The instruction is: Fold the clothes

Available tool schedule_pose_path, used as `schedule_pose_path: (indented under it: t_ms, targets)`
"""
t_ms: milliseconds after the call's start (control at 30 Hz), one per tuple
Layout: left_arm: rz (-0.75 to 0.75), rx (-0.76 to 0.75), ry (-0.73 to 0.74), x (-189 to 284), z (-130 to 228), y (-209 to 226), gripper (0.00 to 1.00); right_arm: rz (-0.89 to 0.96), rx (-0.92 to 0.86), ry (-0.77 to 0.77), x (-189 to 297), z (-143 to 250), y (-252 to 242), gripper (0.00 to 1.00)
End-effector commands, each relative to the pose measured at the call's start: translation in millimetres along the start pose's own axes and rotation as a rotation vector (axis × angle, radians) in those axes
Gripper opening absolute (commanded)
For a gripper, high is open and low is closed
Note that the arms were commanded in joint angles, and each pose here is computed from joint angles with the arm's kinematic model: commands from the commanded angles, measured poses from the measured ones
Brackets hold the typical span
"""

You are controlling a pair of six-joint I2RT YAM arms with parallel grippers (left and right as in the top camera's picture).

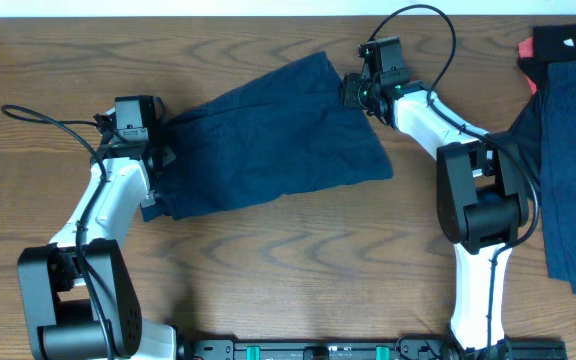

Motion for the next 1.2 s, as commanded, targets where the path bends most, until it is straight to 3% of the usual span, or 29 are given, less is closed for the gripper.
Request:
schedule_pose_path:
  t_ms: [0,133,300,400,567,867,1167]
  targets:
    - [-0.005,0.009,-0.001,-1,-2,-1,0.17,-0.020,-0.064,0.010,-3,0,1,0.43]
    - [-0.005,0.009,-0.001,-1,-2,-1,0.17,-0.034,-0.086,0.014,-3,0,3,0.30]
    - [-0.004,0.009,-0.002,-1,-3,-2,0.17,-0.042,-0.092,0.007,-2,-2,4,0.01]
    - [0.004,-0.007,-0.001,0,-3,-2,0.17,-0.050,-0.090,-0.017,-2,-8,5,0.01]
    - [0.084,-0.045,0.005,15,-5,-11,0.06,-0.059,-0.088,-0.058,13,-24,8,0.01]
    - [0.155,-0.025,-0.073,89,-17,2,0.06,0.015,-0.085,-0.139,74,-56,13,0.01]
    - [0.199,-0.072,-0.064,133,2,8,0.07,0.032,-0.084,-0.152,132,-66,23,0.01]
Point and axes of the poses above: each gripper's point midway between its finger pads, its own x axis back along the fingers, its own y axis along the line the jaws close on, z = x × y, the point moved 3 cm from there along x, back along the fingers, and after that the axes turned 6 degrees about x, right-handed, at the moved point
